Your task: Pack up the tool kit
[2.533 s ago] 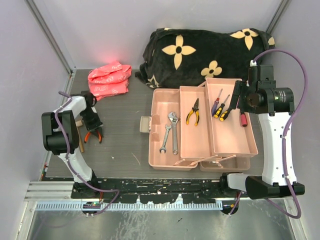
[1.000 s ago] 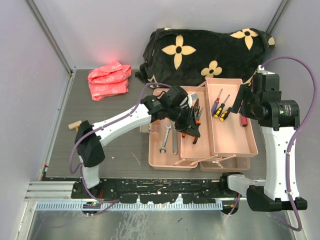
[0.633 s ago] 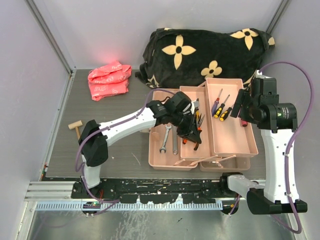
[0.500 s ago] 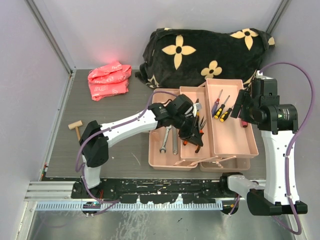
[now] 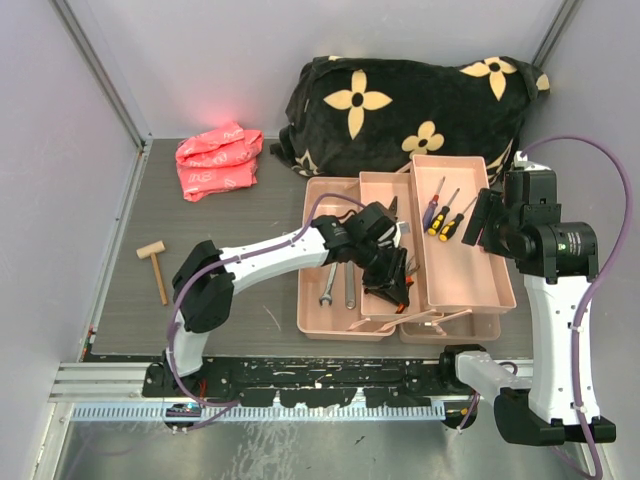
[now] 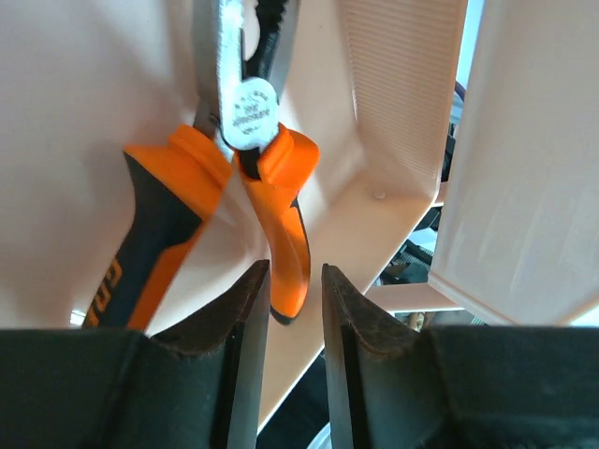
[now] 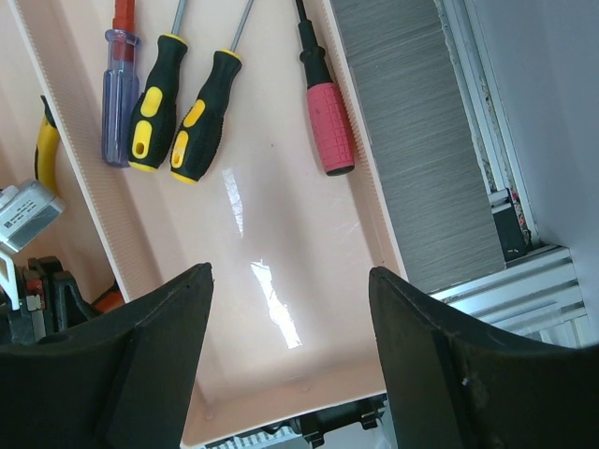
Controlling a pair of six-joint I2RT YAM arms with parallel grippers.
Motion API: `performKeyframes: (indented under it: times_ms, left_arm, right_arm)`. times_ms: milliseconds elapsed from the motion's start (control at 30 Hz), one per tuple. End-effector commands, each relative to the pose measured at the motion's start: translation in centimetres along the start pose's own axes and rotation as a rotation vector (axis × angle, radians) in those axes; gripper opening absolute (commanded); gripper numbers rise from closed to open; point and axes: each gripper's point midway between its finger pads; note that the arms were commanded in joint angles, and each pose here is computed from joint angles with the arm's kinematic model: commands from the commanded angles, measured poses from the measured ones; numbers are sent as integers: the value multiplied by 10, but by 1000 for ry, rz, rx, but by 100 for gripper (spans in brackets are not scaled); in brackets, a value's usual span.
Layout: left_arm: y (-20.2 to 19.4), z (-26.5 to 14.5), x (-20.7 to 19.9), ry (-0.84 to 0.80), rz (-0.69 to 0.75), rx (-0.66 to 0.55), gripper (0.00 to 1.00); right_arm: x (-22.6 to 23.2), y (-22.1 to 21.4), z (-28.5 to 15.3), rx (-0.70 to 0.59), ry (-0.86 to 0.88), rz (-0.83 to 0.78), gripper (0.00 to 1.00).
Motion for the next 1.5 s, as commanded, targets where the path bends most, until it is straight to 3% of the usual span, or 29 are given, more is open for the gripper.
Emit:
performKeyframes:
  times_ms: [0,167,300,433,533,633,767,933,1300,1467]
  left_arm:
    - [1,-10,-20,-54,52,-11,30]
    - [41,-48,-47,-85,180,-152,37]
    - [90,-106,-60,-72,273,-341,44]
    - [132,-180,-54,-16,314,-546,45]
    - [162,-245,-6,131,258,-706,49]
    - [177,-326,100,370,66,-835,49]
    - [121,-403,259,704,-246,-825,48]
    - [31,-431,370,846,-453,-731,49]
    - [-54,-427,460,956,-631,-524,53]
    - [-65,-426,485,991,-639,-499,55]
  right_arm:
    - [-3,6,-5,-41,-9,26,73]
    - [-2,8,-6,-45,-5,30,73]
    - [-2,10,-6,-49,-4,28,73]
    - [1,15,-6,-54,4,26,73]
    - [3,21,-8,-62,11,26,73]
    - [3,25,-11,-72,13,22,73]
    - [6,25,-8,-64,25,2,74]
    - [10,26,-4,-53,40,-16,75]
    - [23,29,-1,-24,98,-34,77]
    - [24,20,3,11,104,-56,82]
Point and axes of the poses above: each gripper's point midway between its finger pads, its own z axis out along the fingers, its own x axis along the line the jaws close on, y = z × x
